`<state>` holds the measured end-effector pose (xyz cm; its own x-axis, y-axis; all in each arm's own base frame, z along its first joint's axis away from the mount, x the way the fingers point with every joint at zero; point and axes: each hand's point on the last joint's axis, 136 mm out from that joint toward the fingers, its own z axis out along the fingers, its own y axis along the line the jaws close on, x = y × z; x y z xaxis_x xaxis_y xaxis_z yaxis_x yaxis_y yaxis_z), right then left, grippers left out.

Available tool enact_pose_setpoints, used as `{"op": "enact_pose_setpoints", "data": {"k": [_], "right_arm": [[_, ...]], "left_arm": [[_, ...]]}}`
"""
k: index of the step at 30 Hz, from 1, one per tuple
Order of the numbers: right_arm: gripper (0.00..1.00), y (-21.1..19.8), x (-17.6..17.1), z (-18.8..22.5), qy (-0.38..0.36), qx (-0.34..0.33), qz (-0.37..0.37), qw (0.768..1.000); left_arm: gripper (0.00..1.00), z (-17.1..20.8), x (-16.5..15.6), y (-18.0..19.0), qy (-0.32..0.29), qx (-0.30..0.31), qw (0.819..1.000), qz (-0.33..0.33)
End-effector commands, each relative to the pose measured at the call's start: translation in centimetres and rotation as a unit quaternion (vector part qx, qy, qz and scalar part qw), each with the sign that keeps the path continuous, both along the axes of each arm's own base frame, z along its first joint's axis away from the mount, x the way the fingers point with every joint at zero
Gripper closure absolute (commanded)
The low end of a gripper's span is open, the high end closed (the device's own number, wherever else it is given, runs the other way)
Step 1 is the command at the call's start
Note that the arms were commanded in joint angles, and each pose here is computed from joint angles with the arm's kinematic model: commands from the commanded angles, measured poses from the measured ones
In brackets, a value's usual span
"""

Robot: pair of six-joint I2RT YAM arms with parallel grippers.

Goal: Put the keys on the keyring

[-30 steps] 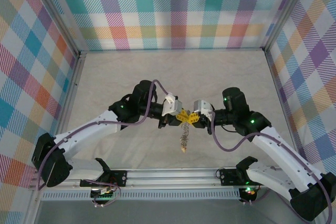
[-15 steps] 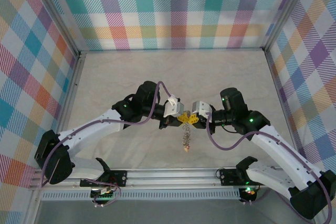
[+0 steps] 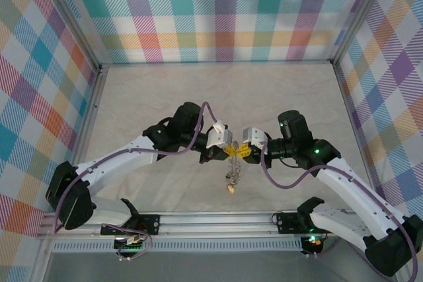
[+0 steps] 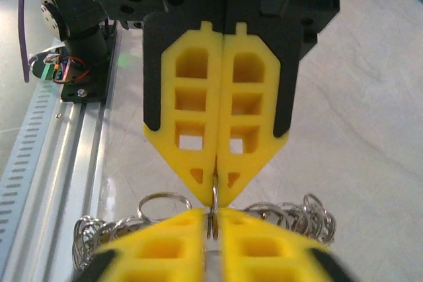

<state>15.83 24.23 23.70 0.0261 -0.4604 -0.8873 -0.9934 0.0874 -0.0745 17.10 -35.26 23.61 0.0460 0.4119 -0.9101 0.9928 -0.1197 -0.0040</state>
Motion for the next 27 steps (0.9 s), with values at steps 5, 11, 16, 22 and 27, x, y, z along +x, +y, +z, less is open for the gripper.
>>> {"op": "enact_pose_setpoints", "data": {"k": [5,11,16,22,27], "right_arm": [[0.72,-0.1,-1.2,1.6,-0.03,0.037,0.02,0.999],[0.69,-0.5,-1.8,1.3,-0.05,0.055,0.018,0.997],[0.65,-0.5,-1.5,1.0,-0.059,0.061,0.008,0.996],[0.69,0.0,-2.0,2.4,-0.072,0.092,0.034,0.993],[0.76,0.0,-1.9,3.2,-0.094,0.105,0.031,0.99]], "left_arm": [[1.0,3.2,-0.8,0.0,-0.019,-0.066,0.998,-0.015],[1.0,4.7,-1.6,0.4,-0.018,-0.095,0.995,-0.029],[1.0,5.4,-1.8,0.5,-0.028,-0.113,0.992,-0.037],[1.0,5.7,-1.8,0.2,-0.028,-0.126,0.991,-0.043],[1.0,5.8,-1.8,0.1,-0.027,-0.132,0.99,-0.042]]}}
